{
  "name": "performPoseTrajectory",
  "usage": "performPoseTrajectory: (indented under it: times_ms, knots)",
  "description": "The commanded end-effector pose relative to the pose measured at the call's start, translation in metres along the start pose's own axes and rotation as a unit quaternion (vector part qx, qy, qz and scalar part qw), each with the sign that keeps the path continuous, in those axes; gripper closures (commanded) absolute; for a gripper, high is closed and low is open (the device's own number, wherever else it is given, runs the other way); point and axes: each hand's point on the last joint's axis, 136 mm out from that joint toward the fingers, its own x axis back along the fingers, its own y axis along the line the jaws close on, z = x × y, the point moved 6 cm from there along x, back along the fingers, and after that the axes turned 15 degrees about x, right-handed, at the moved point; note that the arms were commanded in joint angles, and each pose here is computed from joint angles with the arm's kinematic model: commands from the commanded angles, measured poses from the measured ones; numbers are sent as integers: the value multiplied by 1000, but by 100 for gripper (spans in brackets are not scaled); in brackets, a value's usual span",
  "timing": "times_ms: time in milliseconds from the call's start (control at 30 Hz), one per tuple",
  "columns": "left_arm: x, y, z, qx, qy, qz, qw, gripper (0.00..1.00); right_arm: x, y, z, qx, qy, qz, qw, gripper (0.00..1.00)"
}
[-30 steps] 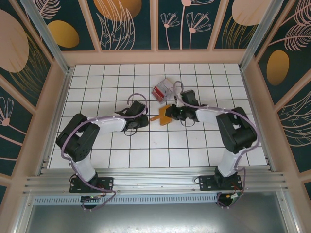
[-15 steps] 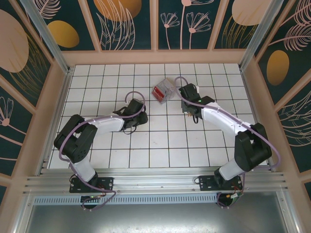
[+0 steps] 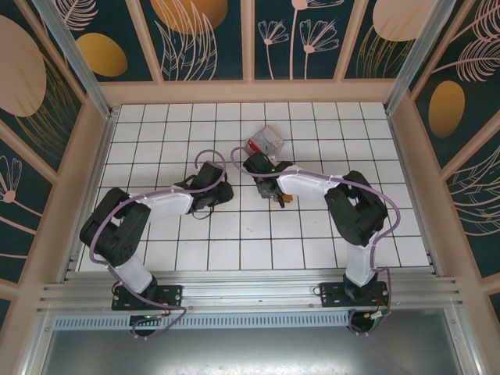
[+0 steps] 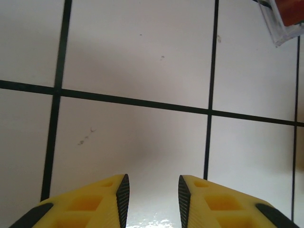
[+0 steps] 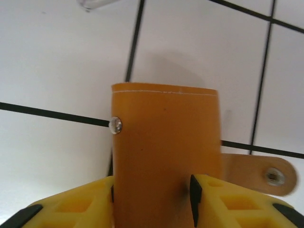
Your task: Put the credit cards into the card holder
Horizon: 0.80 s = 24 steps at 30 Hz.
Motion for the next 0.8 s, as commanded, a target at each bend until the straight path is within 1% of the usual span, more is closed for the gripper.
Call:
performPoseTrajectory:
  times_ms: [0, 133, 267, 367, 400, 500, 667, 767]
  knots:
    - [-3, -9, -2, 6, 14, 23, 1000, 65, 26, 1, -22, -24, -49, -63, 996, 55]
    - [-12, -16, -1, 5, 29, 34, 999, 65, 54, -13, -32, -57, -97, -107, 988, 53]
    - [-16, -31, -2, -3, 48, 59, 997, 66, 62, -46, -29, -102, -112, -142, 978, 55]
    - [-22, -38, 0, -10, 64, 72, 995, 66, 57, -65, -18, -113, -99, -152, 977, 58]
    - [-21, -51, -5, -15, 63, 87, 994, 67, 51, -79, -12, -125, -87, -153, 976, 60]
    - [-24, -68, -6, -29, 68, 101, 992, 67, 40, -95, 4, -135, -61, -156, 977, 64]
    - [-31, -92, -7, -48, 77, 110, 990, 67, 26, -101, 17, -148, -37, -184, 971, 69]
    - [-37, -105, -5, -58, 87, 117, 988, 71, 22, -96, 18, -149, -35, -204, 967, 71]
